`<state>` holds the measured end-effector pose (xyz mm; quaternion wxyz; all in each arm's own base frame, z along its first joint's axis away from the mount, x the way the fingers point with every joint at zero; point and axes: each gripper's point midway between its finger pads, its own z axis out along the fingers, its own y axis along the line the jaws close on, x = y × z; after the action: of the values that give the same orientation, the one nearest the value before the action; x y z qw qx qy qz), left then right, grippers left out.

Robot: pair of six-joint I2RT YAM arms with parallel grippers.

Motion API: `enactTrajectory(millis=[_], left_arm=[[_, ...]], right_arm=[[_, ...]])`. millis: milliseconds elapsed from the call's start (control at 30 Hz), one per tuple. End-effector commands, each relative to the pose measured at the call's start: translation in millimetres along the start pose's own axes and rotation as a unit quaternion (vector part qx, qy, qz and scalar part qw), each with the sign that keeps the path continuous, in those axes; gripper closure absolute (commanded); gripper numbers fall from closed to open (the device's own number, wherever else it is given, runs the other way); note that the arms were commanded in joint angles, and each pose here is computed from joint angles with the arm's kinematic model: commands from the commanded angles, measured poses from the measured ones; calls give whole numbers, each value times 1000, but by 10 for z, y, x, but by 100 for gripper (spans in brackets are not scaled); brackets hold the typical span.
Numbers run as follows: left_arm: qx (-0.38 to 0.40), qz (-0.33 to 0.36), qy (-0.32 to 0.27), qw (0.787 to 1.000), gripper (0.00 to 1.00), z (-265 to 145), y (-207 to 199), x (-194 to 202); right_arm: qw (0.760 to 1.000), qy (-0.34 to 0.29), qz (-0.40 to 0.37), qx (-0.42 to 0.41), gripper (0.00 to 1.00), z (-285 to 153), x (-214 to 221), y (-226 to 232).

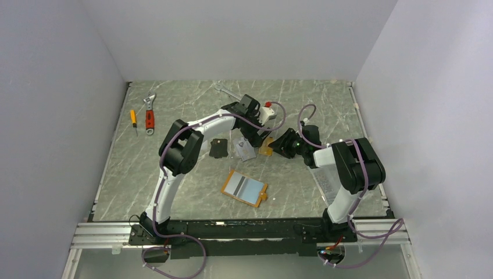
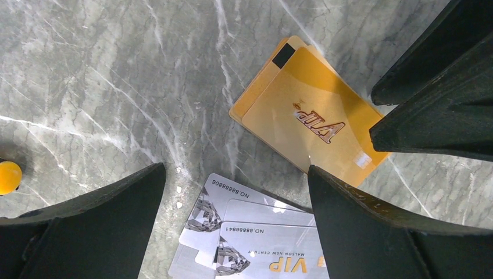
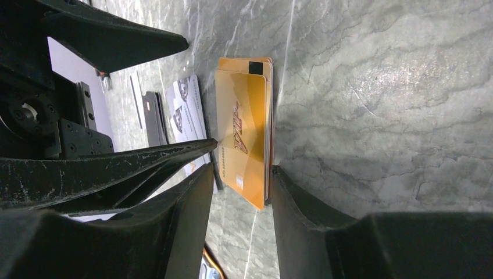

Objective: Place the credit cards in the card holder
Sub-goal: Pick up the credit card from the center of the board.

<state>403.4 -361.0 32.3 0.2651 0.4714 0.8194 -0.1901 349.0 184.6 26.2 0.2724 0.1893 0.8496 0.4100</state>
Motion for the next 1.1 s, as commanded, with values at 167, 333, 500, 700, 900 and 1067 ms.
enactTrajectory(millis=[167,333,500,700,900,1067], left_arm=[[-12,17,-17,1000,1,0,31,-76],[-22,36,-6,999,1,122,-1,-56],[-17,44,3,999,1,213,-72,-19],[1,49,7,999,1,270,-213,18],[3,52,4,999,4,281,-236,30],[16,52,6,998,7,279,-295,16]], right_arm=[[997,12,-20,80,54,5,138,-453],[997,10,-19,78,55,10,137,-455],[997,-3,-19,72,54,-28,134,-444],[998,-29,-3,54,54,-113,192,-467],[998,-64,20,9,58,-187,218,-400],[996,-74,43,-38,64,-166,209,-303]])
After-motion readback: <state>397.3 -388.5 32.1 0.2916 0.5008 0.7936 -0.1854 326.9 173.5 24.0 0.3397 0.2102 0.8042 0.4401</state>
